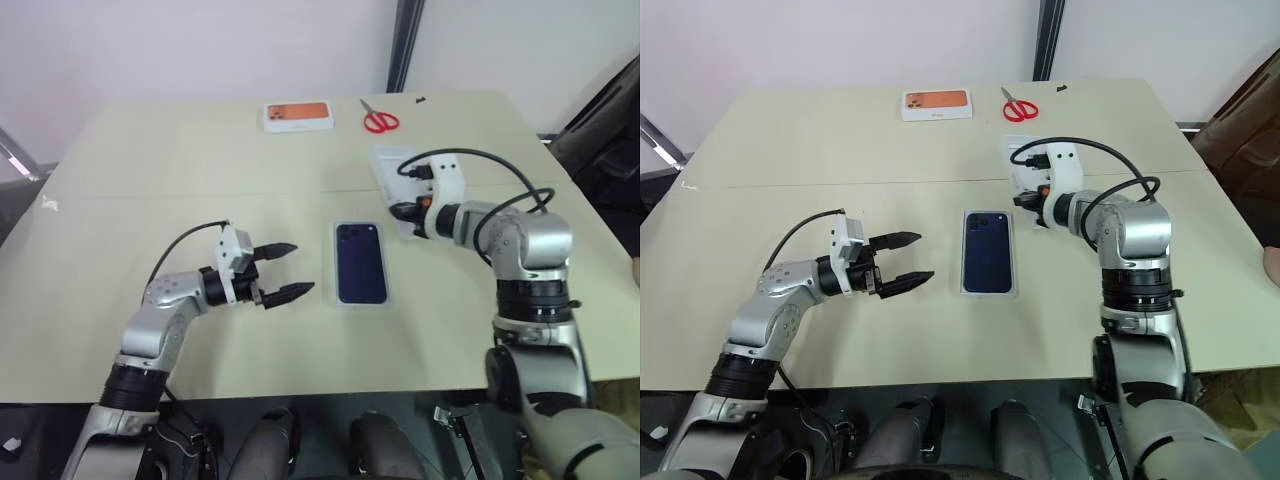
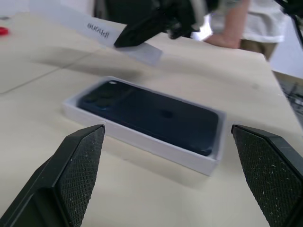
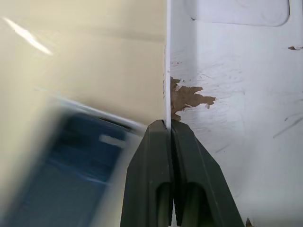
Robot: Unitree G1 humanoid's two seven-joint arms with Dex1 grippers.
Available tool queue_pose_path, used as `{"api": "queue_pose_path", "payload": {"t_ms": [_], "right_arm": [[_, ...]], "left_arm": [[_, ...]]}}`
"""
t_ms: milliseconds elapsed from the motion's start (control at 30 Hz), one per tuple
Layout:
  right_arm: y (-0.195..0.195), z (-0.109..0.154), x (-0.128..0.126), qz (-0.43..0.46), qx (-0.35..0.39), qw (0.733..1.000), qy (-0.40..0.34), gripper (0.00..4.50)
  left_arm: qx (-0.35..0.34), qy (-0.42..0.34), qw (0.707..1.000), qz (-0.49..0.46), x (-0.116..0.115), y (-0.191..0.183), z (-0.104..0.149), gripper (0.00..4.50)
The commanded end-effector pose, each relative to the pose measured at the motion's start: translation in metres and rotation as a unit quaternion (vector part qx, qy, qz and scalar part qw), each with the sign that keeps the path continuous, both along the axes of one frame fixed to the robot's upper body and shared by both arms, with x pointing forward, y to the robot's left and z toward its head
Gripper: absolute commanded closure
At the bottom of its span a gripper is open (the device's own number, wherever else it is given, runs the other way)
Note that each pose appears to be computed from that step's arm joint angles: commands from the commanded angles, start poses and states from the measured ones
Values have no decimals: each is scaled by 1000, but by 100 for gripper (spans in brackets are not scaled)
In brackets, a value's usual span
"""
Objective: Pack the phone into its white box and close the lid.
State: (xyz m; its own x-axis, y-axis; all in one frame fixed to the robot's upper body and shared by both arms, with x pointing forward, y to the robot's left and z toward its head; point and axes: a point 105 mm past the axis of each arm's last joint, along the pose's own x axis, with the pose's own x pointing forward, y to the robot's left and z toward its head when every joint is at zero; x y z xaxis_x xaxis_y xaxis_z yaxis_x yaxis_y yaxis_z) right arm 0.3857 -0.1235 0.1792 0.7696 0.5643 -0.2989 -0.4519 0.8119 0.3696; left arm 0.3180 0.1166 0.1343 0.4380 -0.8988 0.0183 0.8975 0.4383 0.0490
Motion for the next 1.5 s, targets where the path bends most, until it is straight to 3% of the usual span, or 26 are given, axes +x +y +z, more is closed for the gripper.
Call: {"api": "queue_pose_path", "payload": {"t_ms": [33, 167, 267, 567, 733, 900, 1067, 1300, 1433, 1500], "right_arm": [[5, 25, -13, 22, 112, 993, -23, 446], [24, 38, -35, 88, 216, 972, -11, 446], [37, 41, -50, 126, 254, 959, 1, 446], [72, 18, -93, 182, 285, 940, 34, 446], [78, 5, -100, 171, 275, 944, 58, 446], [86, 23, -101, 180, 332, 925, 49, 446], [92, 24, -106, 177, 346, 918, 74, 446], [103, 1, -122, 168, 344, 908, 168, 446], [95, -10, -112, 129, 345, 909, 194, 446], [92, -20, -109, 119, 337, 911, 205, 450]], "left_arm": [[-26, -31, 998, 47, 12, 17, 19, 0], [-45, -30, 996, 75, 16, 29, 26, 0], [-50, -28, 994, 90, 19, 36, 28, 0], [-63, -22, 993, 95, 21, 37, 31, 0], [-59, -16, 995, 78, 15, 30, 28, 0], [-61, -12, 995, 76, 12, 28, 28, 0], [-61, -13, 996, 71, 10, 26, 29, 0], [-59, -7, 996, 66, 5, 23, 25, 0], [-54, 2, 997, 51, -1, 18, 20, 0], [-56, 13, 997, 43, -4, 17, 16, 51]]}}
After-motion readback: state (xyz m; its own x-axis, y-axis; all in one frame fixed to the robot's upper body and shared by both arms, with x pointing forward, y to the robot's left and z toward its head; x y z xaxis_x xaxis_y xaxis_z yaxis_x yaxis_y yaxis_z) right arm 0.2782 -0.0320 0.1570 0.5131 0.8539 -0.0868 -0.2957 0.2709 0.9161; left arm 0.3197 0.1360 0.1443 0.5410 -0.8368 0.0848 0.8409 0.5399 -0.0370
